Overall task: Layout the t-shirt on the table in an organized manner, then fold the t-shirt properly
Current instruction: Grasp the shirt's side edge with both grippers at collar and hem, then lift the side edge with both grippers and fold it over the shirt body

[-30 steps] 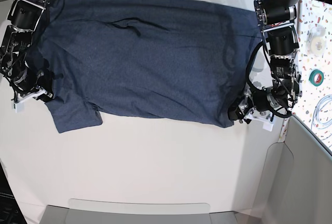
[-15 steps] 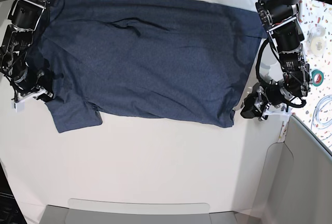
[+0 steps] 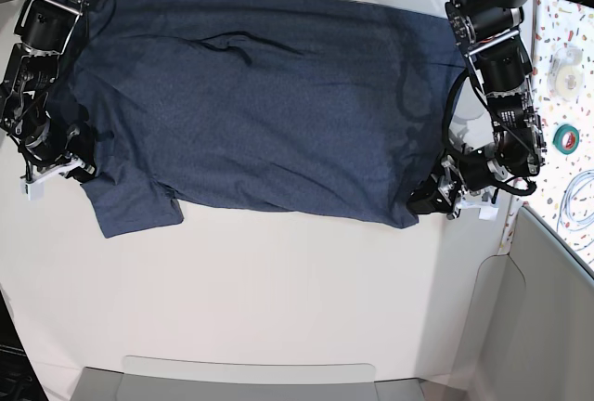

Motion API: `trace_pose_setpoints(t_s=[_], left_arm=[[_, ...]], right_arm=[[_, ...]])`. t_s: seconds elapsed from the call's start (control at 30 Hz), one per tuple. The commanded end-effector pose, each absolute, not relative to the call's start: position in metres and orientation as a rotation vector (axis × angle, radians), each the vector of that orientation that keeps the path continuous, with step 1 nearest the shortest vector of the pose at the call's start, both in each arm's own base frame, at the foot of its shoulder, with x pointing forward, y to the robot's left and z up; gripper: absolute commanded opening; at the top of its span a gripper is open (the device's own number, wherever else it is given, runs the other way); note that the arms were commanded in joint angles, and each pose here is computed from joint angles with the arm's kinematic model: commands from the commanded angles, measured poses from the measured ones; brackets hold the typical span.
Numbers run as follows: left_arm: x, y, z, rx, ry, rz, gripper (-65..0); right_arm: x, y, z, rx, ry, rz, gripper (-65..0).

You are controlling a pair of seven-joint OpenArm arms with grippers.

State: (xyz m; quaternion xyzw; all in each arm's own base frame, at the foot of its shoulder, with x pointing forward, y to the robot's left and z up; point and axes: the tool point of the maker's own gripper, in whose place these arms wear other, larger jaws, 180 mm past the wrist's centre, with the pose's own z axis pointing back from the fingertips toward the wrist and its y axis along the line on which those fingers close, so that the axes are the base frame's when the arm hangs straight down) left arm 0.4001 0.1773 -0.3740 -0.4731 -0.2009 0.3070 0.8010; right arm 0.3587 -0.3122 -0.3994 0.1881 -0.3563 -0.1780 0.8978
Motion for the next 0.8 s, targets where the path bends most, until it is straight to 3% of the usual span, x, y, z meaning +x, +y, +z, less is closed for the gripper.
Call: trace_pose_setpoints(t_s=[0.0, 0.1, 0.77], left_arm=[[0.413, 0.184, -0.352, -1.039, -0.485, 0.635, -34.4], [0.413, 0.184, -0.353, -1.038, -0.488, 0.640, -31.5], [0.419, 0.190, -0.351, -1.032, -0.527, 0.667, -31.0]], right_arm=[[0.334, -0.312, -0.423, 0.336, -0.593, -0.339, -64.3], [0.335, -0.308, -0.425, 0.344, -0.592, -0.340, -64.3], [0.328, -0.301, -0.435, 0.331, -0.561, -0.328, -64.3]])
